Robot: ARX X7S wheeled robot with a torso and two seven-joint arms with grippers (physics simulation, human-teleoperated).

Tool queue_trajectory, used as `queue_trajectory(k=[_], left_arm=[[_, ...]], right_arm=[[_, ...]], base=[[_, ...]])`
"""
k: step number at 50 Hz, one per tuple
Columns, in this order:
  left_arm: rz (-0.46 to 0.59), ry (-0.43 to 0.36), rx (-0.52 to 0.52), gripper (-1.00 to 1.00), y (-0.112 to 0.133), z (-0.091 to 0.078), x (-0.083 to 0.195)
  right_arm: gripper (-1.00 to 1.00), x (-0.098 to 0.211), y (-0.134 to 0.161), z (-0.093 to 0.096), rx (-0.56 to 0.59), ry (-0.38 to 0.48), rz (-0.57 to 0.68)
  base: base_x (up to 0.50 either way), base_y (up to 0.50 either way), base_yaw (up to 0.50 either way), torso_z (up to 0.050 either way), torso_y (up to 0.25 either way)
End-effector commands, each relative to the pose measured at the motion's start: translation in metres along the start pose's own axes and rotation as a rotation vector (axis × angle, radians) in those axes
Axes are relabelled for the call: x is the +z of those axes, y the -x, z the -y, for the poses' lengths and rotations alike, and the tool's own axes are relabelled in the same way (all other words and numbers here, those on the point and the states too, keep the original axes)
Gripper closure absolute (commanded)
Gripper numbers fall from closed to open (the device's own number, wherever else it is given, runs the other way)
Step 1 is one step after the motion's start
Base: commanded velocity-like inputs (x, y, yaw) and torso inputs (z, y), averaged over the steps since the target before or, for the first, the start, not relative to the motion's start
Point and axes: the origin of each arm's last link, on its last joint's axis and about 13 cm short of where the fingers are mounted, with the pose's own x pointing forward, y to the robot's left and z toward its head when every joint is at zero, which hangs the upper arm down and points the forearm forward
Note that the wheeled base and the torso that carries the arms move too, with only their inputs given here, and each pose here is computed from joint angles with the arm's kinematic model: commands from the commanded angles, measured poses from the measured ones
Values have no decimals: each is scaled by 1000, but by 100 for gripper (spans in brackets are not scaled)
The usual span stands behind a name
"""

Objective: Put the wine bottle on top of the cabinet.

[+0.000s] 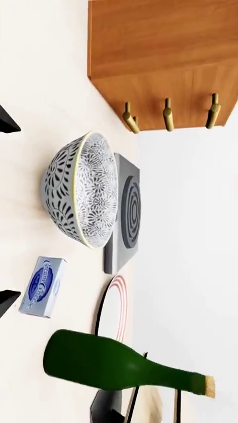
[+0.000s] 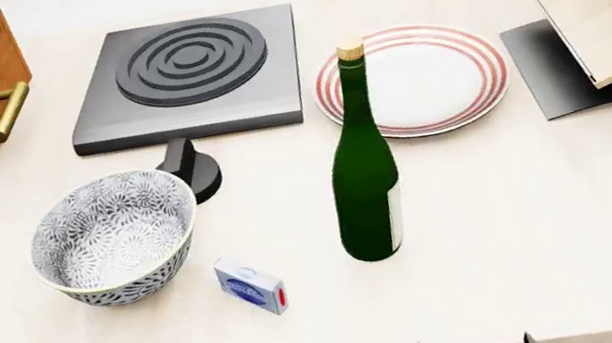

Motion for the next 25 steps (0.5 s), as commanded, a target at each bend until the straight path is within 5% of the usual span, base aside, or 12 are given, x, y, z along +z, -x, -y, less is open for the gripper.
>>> queue_trajectory(k=[1,25], left_arm=[[56,12,-30,-100,3,5,20],[247,4,-84,-100,18,17,99]], right_arm=[[-100,20,1,0,-23,-7,64],[-100,87,12,-7,15,34,256]], base=[[0,0,0,0,0],[0,0,0,0,0]])
